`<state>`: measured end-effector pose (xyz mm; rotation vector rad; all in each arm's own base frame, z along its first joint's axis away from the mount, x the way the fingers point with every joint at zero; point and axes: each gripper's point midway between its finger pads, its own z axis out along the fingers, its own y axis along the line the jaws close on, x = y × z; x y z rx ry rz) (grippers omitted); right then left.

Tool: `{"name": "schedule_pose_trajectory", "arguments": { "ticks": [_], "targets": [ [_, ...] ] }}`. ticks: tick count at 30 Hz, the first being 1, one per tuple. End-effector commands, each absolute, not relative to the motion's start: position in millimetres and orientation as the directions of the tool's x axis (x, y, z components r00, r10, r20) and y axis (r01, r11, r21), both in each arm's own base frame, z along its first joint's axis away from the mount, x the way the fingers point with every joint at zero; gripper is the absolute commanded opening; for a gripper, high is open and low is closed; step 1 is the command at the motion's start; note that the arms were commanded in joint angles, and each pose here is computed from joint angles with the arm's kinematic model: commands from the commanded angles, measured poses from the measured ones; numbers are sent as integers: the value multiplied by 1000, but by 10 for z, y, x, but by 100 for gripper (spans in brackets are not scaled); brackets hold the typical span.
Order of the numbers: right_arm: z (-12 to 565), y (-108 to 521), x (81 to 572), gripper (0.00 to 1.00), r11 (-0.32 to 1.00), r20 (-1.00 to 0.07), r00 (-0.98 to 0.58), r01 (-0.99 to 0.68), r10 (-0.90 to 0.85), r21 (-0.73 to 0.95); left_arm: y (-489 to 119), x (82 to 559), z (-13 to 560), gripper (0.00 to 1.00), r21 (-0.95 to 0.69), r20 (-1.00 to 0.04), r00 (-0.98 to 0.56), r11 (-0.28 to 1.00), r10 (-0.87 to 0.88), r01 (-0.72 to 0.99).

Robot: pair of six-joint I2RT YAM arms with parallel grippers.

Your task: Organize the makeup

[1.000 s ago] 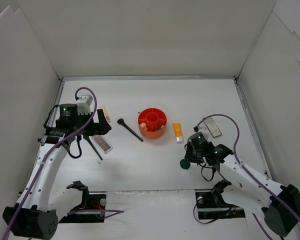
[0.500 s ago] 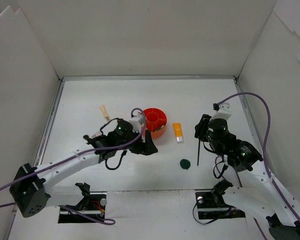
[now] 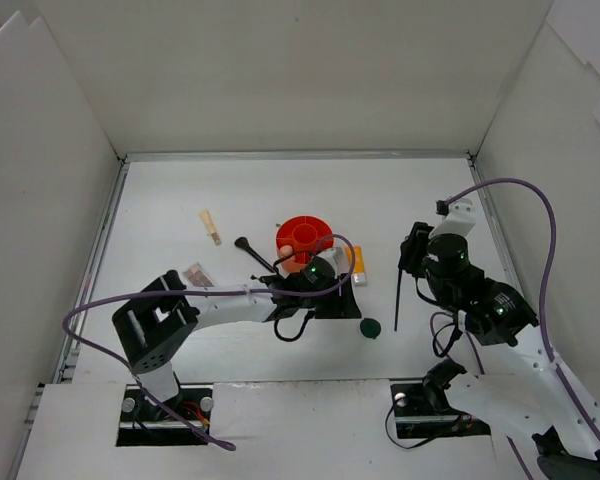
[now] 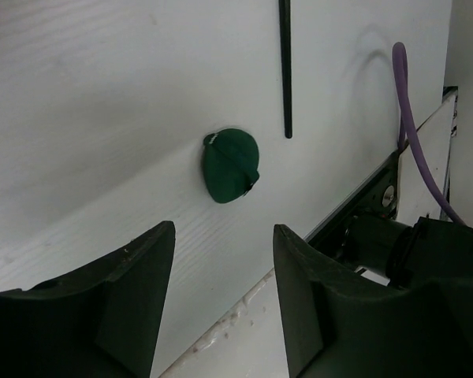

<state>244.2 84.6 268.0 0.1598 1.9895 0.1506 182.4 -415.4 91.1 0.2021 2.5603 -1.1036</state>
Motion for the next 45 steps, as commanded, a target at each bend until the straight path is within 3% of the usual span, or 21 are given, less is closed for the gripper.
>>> {"name": "schedule_pose_trajectory", "arguments": {
  "ticks": [1,10,26,32,35,36,45],
  "targets": [
    [3002,696,2481,38,977,-927,-307,85,214,197,-4548,1893,1291,47,-760,-372,-925,596,-75,258],
    [3096,586,2388,40,974,-937,-263,83,228,213,-4522,1768,840,42,-760,-210,-970,644,-123,83],
    [3025,517,2311,42,972,-939,-253,90,233,217,-4691,1685,450,32,-756,-134,-985,654,-112,28],
    [2986,524,2309,42,972,-937,-260,90,235,218,-4714,1722,447,21,-766,-141,-981,643,-131,24],
    [2967,522,2305,42,972,-937,-262,90,233,216,-4719,1727,428,10,-765,-142,-981,643,-132,24],
    [2959,519,2308,42,972,-937,-263,94,231,214,-4719,1730,451,1,-769,-144,-980,639,-135,25],
    [2949,521,2294,42,969,-933,-262,95,247,230,-4582,1798,911,0,-778,-285,-949,612,-137,145]
  ]
}}
